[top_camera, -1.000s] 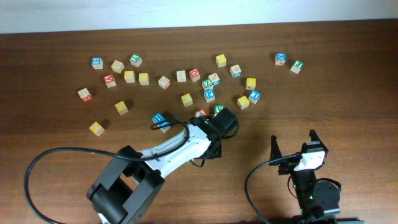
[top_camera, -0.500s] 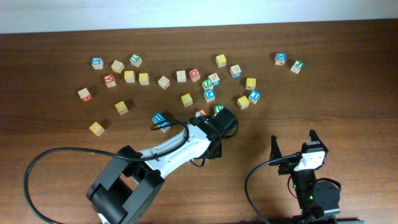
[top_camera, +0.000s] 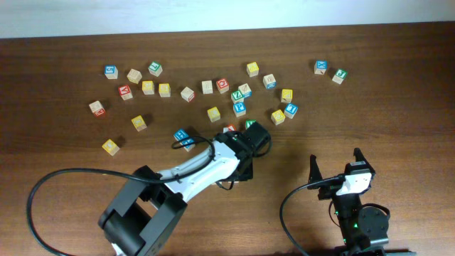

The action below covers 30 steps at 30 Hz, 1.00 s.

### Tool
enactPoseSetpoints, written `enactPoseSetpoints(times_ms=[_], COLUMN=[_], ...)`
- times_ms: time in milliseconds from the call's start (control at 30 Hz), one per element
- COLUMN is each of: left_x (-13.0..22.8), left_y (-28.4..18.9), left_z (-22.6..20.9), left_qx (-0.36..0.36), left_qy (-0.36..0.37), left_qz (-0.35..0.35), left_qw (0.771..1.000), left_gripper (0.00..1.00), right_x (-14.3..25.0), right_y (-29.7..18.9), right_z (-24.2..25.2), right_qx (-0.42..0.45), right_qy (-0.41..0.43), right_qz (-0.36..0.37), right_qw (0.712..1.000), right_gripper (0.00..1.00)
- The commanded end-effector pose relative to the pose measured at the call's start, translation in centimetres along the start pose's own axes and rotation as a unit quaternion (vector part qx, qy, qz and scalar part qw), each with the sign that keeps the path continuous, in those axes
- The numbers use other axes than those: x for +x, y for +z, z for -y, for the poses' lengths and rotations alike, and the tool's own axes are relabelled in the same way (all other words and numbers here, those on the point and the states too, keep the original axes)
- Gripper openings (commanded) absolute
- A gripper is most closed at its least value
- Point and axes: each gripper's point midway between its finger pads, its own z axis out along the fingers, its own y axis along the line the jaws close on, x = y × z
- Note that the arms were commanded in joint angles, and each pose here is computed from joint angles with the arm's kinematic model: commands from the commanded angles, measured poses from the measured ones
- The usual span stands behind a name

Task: Spell out RSS
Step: 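Place the yellow S block right of the R block, then reach the left gripper to the second yellow S block and grasp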

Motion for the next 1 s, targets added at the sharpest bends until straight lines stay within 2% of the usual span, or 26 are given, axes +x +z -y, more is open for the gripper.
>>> enactPoseSetpoints(times_ms=[0,100,300,400,467,533,600,667,767,967], left_x=[-2.0,-4.2,-9.8,-12.6,-14.5,-16.1,-17.6,-19.3,-22.5,-26.0], left_y=[-1.0,-2.0,-7.3,-11.0,-13.8,-15.2,-15.4,-14.9,-13.7,-8.0], left_z=[-0.5,-0.5,-1.3,-4.4,-8.2,-11.9,-15.0,-17.3,-19.9,-19.9], left_qx=[0.009,0.020,0.041,0.037,0.032,0.029,0.022,-0.004,-0.051,-0.064], left_qy=[-0.011,0.014,-0.024,-0.047,-0.085,-0.131,-0.143,-0.102,-0.065,-0.032], left_qz=[0.018,0.037,0.078,0.093,0.106,0.126,0.143,0.164,0.203,0.209], left_qw=[1.000,0.999,0.996,0.994,0.990,0.983,0.979,0.981,0.976,0.975], left_gripper=[0.36,0.35,0.37,0.41,0.45,0.54,0.54,0.63,0.59,0.58], right_x=[0.3,0.3,0.3,0.3,0.3,0.3,0.3,0.3,0.3,0.3], right_y=[0.0,0.0,0.0,0.0,0.0,0.0,0.0,0.0,0.0,0.0], right_z=[0.3,0.3,0.3,0.3,0.3,0.3,0.3,0.3,0.3,0.3], right_qx=[0.008,0.008,0.008,0.008,0.008,0.008,0.008,0.008,0.008,0.008], right_qy=[0.004,0.004,0.004,0.004,0.004,0.004,0.004,0.004,0.004,0.004], right_qz=[-0.003,-0.003,-0.003,-0.003,-0.003,-0.003,-0.003,-0.003,-0.003,-0.003], right_qw=[1.000,1.000,1.000,1.000,1.000,1.000,1.000,1.000,1.000,1.000], right_gripper=[0.98,0.98,0.98,0.98,0.98,0.98,0.98,0.98,0.99,0.98])
